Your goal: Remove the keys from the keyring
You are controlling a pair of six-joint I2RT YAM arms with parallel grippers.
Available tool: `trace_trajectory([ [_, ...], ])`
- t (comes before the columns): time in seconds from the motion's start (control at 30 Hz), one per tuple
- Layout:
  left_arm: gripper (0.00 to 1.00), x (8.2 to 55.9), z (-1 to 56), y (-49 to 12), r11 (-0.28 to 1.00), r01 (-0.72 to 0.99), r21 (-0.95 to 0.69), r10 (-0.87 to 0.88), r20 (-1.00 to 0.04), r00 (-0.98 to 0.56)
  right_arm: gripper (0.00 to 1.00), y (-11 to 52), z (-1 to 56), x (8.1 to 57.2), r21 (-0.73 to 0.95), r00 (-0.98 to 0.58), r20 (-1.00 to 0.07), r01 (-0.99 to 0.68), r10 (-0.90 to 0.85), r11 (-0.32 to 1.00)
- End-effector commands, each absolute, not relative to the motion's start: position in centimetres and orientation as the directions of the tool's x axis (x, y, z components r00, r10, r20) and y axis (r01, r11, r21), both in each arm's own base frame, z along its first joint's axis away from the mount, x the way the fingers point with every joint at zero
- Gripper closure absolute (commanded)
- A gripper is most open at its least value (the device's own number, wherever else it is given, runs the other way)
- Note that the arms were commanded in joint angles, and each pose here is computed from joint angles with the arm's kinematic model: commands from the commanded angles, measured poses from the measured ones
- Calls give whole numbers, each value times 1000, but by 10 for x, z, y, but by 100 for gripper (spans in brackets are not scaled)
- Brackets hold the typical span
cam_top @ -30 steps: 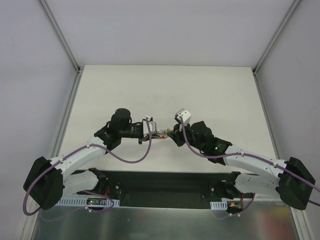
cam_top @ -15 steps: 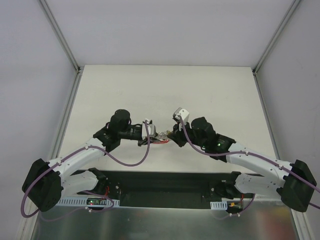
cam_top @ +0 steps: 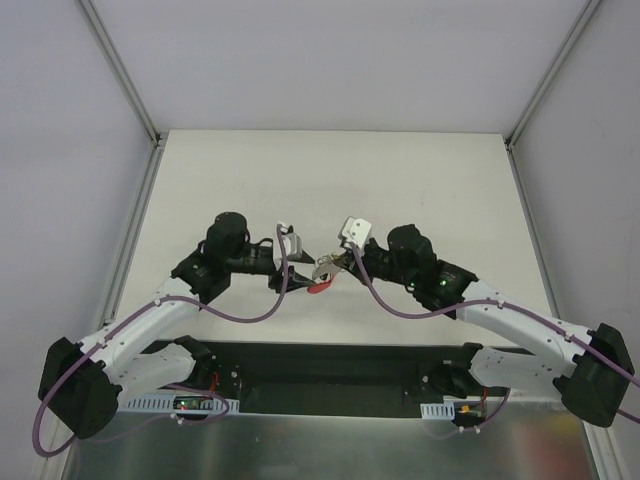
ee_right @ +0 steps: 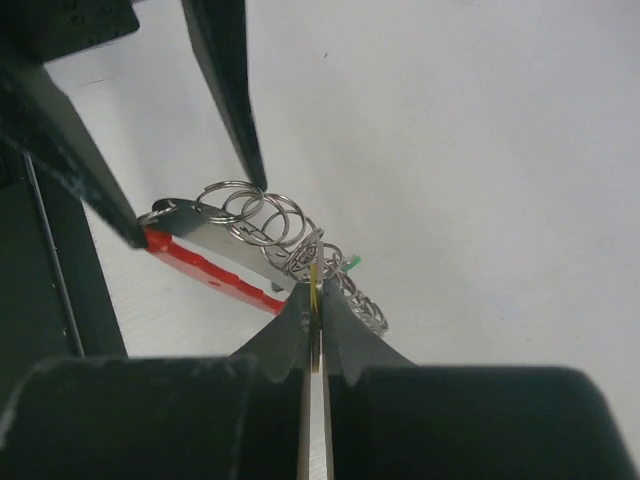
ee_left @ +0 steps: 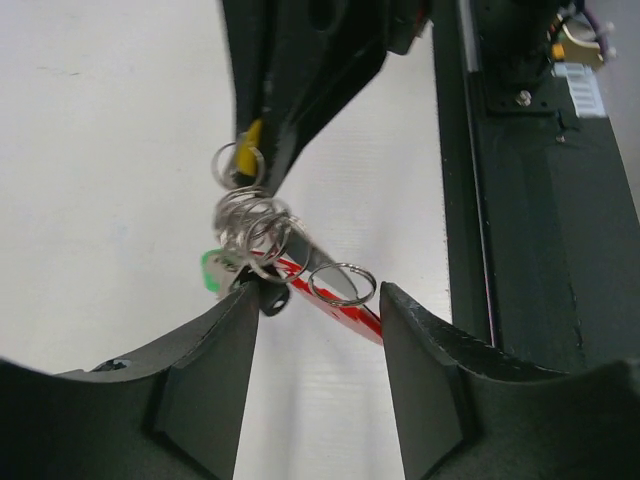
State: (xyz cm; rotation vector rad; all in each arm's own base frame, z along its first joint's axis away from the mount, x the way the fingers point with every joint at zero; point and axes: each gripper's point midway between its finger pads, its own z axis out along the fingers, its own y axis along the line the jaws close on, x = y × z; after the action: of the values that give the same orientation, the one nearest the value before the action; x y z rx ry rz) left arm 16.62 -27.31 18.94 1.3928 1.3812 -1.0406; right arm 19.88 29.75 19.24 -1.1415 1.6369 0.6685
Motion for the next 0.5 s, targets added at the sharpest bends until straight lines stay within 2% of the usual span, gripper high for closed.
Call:
trace_trajectory([
  [0.0,49,185,242,-257,143,989,-25,165,-985,-49,99,308,252,208,-261,162,-938,-912,-308,316],
  [0.23,50,190,273,-246,141,990,-25,113,-993,-41,99,313,267,194,-344,289,-912,-925,-292,158],
  [0.33,50,198,290,-246,143,989,-30,94,-995,-43,99,314,271,196,-363,308,-903,-920,-298,149],
  [0.47,52,201,306,-254,73,994,-75,79,-994,-81,99,313,274,192,-375,327,-897,-919,-298,122],
])
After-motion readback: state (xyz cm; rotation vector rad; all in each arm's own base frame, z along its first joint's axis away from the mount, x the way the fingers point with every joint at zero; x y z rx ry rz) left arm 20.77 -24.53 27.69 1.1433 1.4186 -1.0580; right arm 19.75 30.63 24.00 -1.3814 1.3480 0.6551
